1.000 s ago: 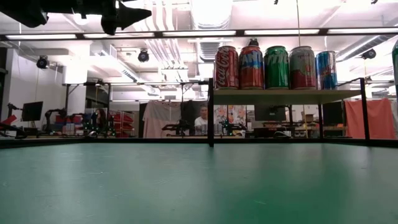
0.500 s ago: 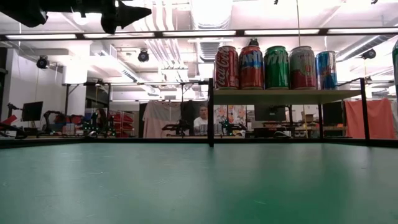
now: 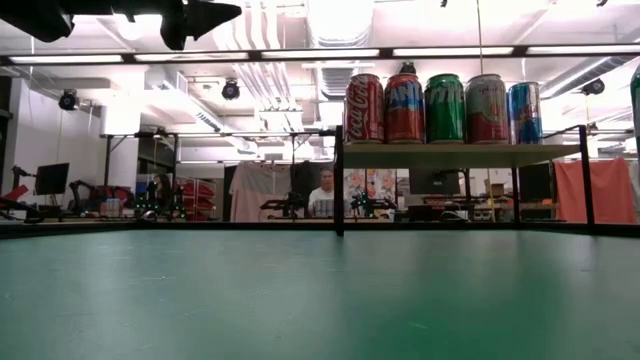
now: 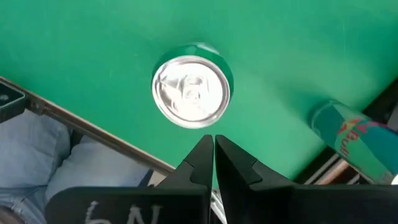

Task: Place canned beverage on shelf
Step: Put the green soda can on the shelf aligned with the other green soda cans

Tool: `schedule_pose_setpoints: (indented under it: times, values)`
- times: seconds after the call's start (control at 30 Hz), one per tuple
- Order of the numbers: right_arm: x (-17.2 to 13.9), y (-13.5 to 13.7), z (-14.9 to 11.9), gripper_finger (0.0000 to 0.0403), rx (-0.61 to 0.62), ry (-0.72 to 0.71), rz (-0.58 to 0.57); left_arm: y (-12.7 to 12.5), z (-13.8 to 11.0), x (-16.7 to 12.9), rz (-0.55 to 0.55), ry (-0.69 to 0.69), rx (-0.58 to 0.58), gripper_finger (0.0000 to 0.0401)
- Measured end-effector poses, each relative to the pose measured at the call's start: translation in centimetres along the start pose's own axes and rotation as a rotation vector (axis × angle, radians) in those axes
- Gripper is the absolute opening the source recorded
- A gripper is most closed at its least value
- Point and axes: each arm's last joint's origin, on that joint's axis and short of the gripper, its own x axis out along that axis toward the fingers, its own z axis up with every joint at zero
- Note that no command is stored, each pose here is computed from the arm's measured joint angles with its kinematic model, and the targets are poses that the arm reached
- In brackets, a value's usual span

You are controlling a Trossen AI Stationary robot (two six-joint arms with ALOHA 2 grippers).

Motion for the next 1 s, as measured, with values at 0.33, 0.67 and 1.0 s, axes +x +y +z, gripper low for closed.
schedule_pose_setpoints:
  times: [0.33, 0.67, 1.0]
  values:
    - [0.3, 0.4, 1.0, 0.0073, 0.037, -0.024, 0.018, 0.0, 0.1, 0.0, 0.001, -0.006, -0.001, 0.0351]
    - [0.9, 0.7, 1.1, 0.0284, 0.11, -0.045, 0.045, 0.0, 0.1, 0.0, 0.001, -0.006, 0.001, 0.0351]
    - [3.5, 0.8, 1.2, 0.0367, 0.124, -0.02, 0.036, 0.0, 0.1, 0.0, 0.001, -0.006, 0.001, 0.0351]
